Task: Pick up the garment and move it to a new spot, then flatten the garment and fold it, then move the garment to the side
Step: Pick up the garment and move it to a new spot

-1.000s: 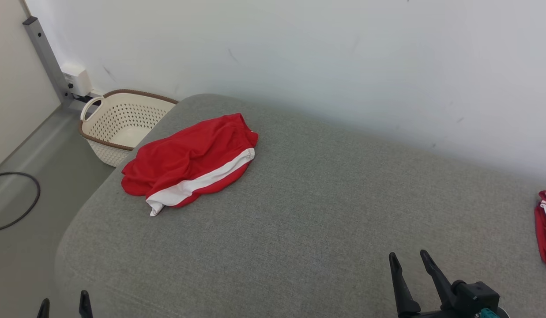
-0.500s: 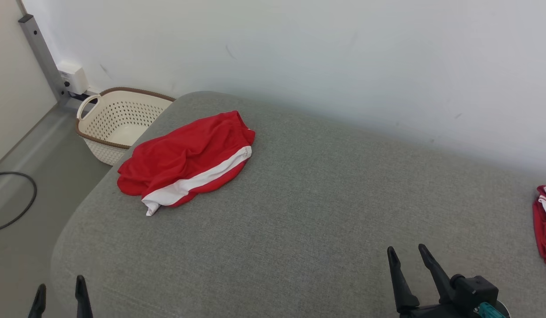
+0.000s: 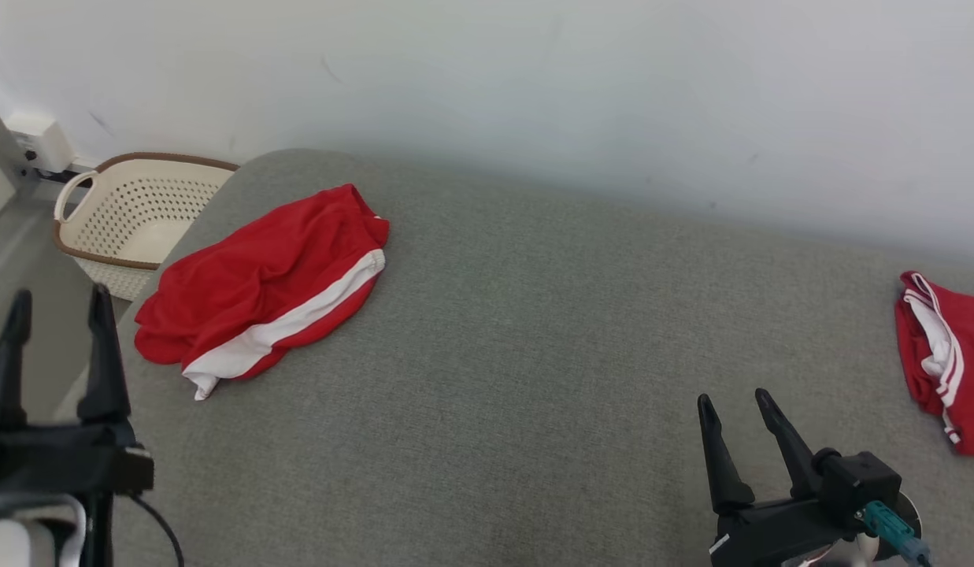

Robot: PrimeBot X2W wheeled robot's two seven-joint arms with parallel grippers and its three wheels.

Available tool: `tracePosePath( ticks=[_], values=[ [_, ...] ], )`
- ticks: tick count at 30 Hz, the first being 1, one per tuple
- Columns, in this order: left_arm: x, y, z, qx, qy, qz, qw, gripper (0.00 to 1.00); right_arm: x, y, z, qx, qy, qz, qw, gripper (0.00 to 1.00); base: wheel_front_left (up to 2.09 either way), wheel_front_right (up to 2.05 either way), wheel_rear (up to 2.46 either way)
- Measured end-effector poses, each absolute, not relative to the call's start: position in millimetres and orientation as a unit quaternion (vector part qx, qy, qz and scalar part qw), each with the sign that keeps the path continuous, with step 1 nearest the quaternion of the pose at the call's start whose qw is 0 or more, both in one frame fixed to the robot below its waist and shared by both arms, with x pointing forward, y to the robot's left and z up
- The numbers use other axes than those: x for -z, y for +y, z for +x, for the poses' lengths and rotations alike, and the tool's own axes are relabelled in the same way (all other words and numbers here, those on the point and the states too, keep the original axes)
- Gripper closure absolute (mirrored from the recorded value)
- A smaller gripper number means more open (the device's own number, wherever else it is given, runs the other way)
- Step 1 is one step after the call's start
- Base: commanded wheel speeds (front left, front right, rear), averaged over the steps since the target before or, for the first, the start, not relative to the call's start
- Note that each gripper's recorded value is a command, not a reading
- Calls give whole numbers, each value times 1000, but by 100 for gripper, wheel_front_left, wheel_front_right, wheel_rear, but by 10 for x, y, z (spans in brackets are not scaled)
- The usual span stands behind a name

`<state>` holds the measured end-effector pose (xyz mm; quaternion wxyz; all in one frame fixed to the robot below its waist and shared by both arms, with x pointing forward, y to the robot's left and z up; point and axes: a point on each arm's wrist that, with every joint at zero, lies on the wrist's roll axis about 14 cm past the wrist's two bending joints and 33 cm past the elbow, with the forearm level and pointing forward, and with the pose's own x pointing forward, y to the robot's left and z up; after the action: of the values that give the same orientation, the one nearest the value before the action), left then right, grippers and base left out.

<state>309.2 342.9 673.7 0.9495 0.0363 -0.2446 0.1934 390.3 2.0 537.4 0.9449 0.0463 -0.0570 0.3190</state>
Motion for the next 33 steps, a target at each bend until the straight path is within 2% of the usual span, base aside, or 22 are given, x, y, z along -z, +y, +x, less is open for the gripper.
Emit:
tracePosePath(
  ticks=[8, 18, 26, 33],
  values=[
    [-7123, 3427, 3713, -151, -270, 17, 951, 0, -5436, -183, 4022, -289, -71, 48, 954, 0, 0, 0, 0],
    [-7141, 3453, 4509, -125, -230, -4, 965, 0, -5534, -613, 4162, -230, -94, 44, 968, 0, 0, 0, 0],
    [-6833, 3421, 5086, -110, -158, -11, 981, 0, -5440, -893, 4242, -191, -87, 38, 977, 0, 0, 0, 0],
    [-6305, 3316, 5660, -86, -53, -18, 995, 0, -5267, -1134, 4337, -160, -68, 32, 984, 0, 0, 0, 0]
  ],
)
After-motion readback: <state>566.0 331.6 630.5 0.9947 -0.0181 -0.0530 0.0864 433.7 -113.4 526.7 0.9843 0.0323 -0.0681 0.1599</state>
